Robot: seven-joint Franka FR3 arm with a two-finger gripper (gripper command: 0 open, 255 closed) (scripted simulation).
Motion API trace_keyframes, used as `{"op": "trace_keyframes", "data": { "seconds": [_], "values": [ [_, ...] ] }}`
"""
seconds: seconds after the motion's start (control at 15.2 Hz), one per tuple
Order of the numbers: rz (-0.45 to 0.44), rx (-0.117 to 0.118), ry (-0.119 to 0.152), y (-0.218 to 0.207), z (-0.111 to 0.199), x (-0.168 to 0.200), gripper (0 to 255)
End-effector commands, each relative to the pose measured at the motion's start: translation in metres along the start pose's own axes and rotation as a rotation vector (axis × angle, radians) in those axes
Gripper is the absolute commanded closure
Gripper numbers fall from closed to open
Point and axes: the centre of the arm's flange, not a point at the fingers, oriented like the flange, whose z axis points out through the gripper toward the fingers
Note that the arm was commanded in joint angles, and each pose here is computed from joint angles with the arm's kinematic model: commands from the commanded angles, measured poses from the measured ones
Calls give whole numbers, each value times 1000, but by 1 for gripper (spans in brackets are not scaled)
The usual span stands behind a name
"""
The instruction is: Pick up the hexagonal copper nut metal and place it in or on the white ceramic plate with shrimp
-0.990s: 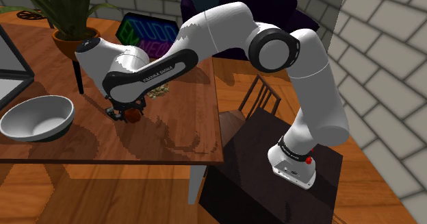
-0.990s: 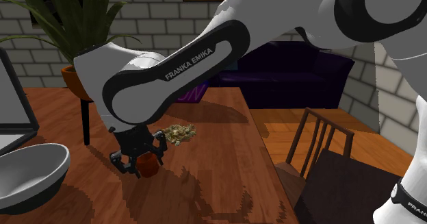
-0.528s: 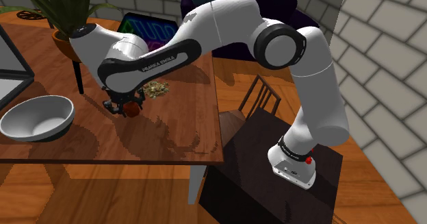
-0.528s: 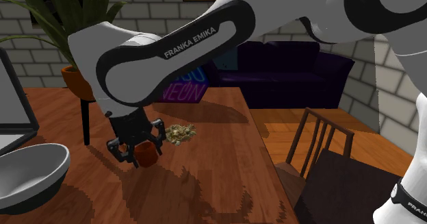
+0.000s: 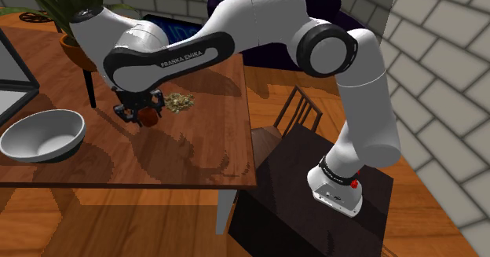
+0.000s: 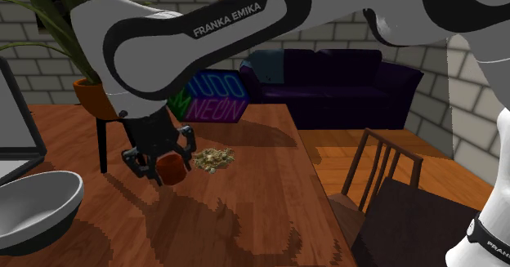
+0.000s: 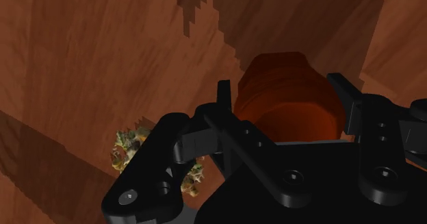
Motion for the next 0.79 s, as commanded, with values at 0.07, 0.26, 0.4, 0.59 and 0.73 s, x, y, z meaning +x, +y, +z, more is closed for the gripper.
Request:
{"op": "trace_keyframes", "data": {
  "seconds": [0.07,0.26,0.4,0.59,0.73],
  "values": [
    [0,0,0,19,0,19,255],
    [0,0,0,47,6,46,255],
    [0,0,0,66,9,65,255],
    [0,0,0,94,14,92,255],
    [0,0,0,113,18,110,255]
  ]
}}
